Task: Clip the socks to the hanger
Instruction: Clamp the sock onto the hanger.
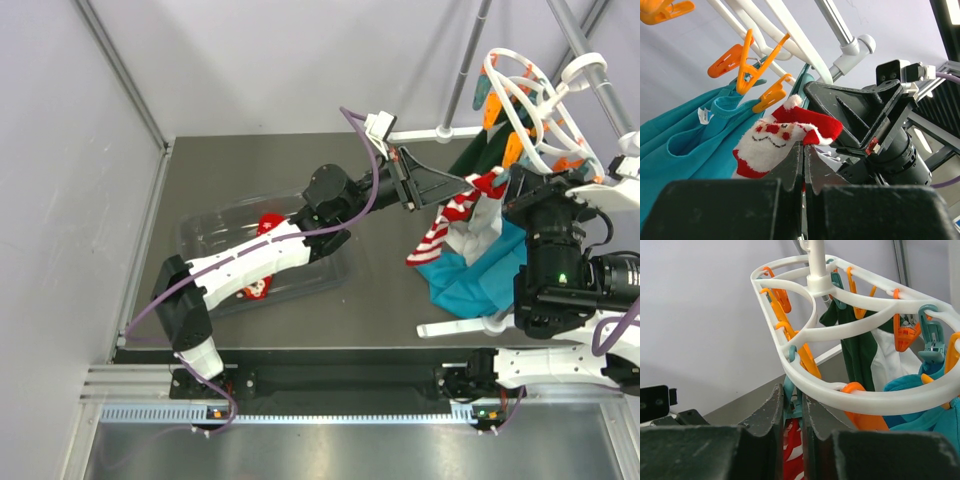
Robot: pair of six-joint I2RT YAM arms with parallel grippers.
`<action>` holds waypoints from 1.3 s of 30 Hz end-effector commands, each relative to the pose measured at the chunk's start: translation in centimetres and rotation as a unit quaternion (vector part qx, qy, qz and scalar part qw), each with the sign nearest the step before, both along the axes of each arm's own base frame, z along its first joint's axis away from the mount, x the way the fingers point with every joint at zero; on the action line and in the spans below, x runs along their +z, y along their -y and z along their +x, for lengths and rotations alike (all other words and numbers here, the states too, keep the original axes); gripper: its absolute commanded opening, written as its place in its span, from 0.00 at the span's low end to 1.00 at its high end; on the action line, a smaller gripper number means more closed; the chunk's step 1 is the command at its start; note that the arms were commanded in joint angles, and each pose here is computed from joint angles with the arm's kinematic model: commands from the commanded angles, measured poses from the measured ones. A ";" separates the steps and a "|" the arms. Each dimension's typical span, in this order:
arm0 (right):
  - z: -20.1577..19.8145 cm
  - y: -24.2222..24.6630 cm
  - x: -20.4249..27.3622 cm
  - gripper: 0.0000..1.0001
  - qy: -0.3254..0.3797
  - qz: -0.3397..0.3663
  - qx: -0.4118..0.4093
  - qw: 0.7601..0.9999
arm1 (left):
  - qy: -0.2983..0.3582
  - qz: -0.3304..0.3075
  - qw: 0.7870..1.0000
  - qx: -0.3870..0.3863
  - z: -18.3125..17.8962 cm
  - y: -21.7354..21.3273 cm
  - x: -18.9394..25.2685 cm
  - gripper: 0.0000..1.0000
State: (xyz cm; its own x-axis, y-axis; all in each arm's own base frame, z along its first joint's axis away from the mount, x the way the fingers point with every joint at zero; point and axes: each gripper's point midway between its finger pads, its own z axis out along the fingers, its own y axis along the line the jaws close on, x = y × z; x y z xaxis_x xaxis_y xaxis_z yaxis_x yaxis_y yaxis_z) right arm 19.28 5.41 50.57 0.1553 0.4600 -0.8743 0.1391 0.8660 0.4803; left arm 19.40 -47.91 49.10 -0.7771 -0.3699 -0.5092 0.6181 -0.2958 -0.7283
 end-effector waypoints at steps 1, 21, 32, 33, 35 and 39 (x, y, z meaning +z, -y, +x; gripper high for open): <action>-1.2 0.2 -3.4 0.12 -0.103 0.038 -0.003 0.994 | 0.035 -0.058 0.998 0.003 -1.2 -1.7 4.3 0.00; -1.8 0.6 -3.4 0.66 -0.105 0.051 0.030 0.993 | 0.038 -0.034 0.999 0.002 -1.2 0.0 3.1 0.01; -2.5 0.5 -6.0 1.00 -0.118 0.021 0.080 0.990 | 0.077 0.090 0.988 0.100 1.3 -0.7 -0.8 0.68; -2.6 0.1 -6.5 1.00 -0.119 0.011 0.087 0.989 | 0.091 0.109 0.983 0.113 1.6 -0.9 -1.7 0.71; -2.6 -0.1 -6.9 1.00 -0.119 0.007 0.093 0.989 | 0.094 0.144 0.976 0.133 1.9 -1.9 -2.6 0.74; -2.8 -1.1 -8.4 1.00 -0.120 -0.017 0.102 0.987 | 0.112 0.207 0.957 0.173 2.2 -4.4 -4.8 0.76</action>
State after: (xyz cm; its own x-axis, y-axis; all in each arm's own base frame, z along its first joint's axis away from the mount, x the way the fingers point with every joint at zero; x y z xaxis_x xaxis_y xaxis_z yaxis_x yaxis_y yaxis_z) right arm 17.63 6.74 46.94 0.0468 0.4631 -0.8851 -0.0555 0.8859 0.4606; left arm 21.63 -46.97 43.38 -0.6065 -0.3197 -0.7280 0.7358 0.1213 -0.6663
